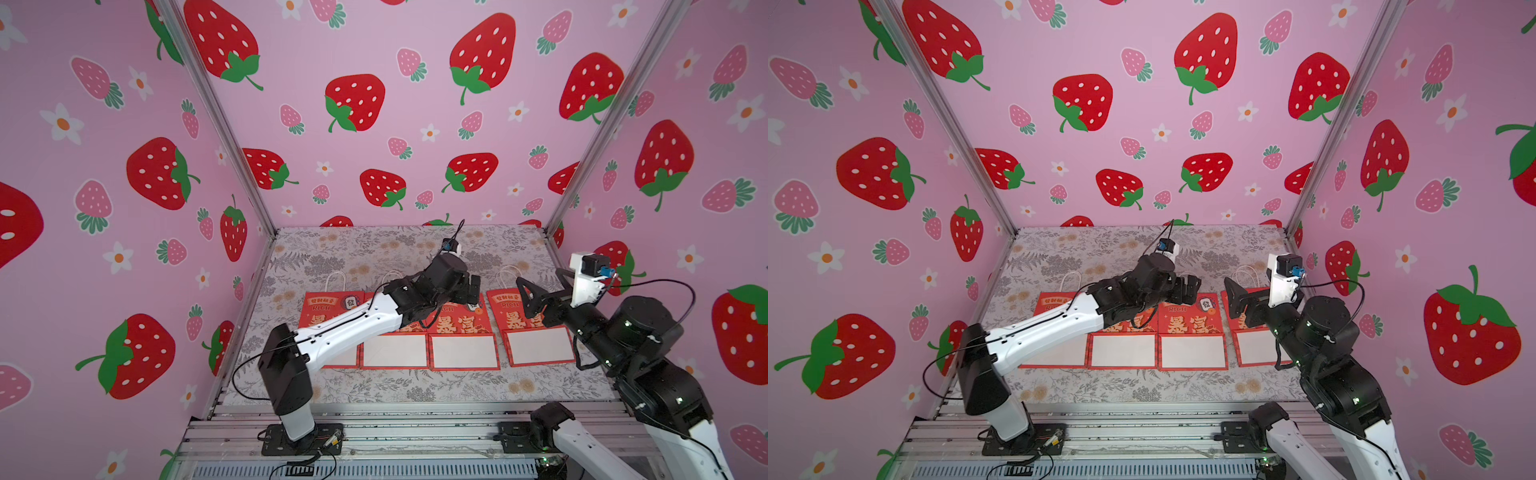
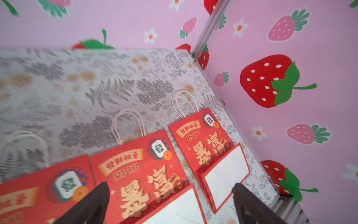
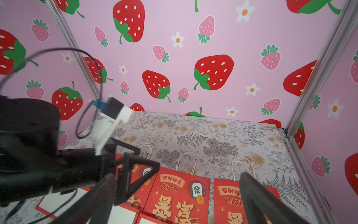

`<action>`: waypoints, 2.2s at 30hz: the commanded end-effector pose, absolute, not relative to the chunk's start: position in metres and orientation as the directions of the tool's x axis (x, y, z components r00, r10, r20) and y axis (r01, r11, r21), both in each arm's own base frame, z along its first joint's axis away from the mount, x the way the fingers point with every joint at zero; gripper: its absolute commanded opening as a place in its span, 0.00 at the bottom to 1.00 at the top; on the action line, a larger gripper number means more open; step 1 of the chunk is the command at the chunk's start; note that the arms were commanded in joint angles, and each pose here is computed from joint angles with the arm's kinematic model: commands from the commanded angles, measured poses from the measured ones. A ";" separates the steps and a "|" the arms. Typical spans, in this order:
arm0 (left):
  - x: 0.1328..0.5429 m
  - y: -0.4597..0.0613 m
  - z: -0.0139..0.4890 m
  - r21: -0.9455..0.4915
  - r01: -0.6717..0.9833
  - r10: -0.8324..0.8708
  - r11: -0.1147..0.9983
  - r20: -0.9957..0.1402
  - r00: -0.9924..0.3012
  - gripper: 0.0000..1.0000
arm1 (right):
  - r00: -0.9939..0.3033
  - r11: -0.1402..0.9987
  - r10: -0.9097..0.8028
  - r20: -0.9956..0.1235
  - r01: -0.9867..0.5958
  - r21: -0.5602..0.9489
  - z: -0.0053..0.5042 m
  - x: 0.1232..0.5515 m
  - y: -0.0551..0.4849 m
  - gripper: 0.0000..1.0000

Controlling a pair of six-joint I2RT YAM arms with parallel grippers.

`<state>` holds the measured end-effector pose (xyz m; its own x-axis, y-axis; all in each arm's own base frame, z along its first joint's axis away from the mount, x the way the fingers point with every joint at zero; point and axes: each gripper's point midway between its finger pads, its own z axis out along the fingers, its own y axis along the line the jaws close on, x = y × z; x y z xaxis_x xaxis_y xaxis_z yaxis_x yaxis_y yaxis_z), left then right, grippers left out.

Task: Put away the paper bag
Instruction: Adjust the paper bag at the center of the board, then reset both arms

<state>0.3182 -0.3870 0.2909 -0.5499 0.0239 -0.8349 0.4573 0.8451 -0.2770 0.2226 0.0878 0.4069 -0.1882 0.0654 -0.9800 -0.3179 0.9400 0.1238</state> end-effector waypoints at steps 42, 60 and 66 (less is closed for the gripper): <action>0.377 -0.015 0.117 0.121 -0.041 0.102 0.992 -0.946 -0.309 0.99 | -0.219 0.980 -0.010 -0.976 0.194 -0.053 0.172 0.366 -0.023 0.99; 0.397 -0.014 0.097 0.067 0.029 0.073 0.997 -0.921 -0.381 1.00 | -0.293 0.994 0.068 -0.954 0.097 0.041 0.139 0.377 -0.013 0.99; 0.406 -0.009 0.092 0.019 0.037 0.033 0.999 -0.899 -0.436 0.99 | -0.306 0.986 0.107 -0.946 0.151 0.062 0.117 0.382 -0.025 0.99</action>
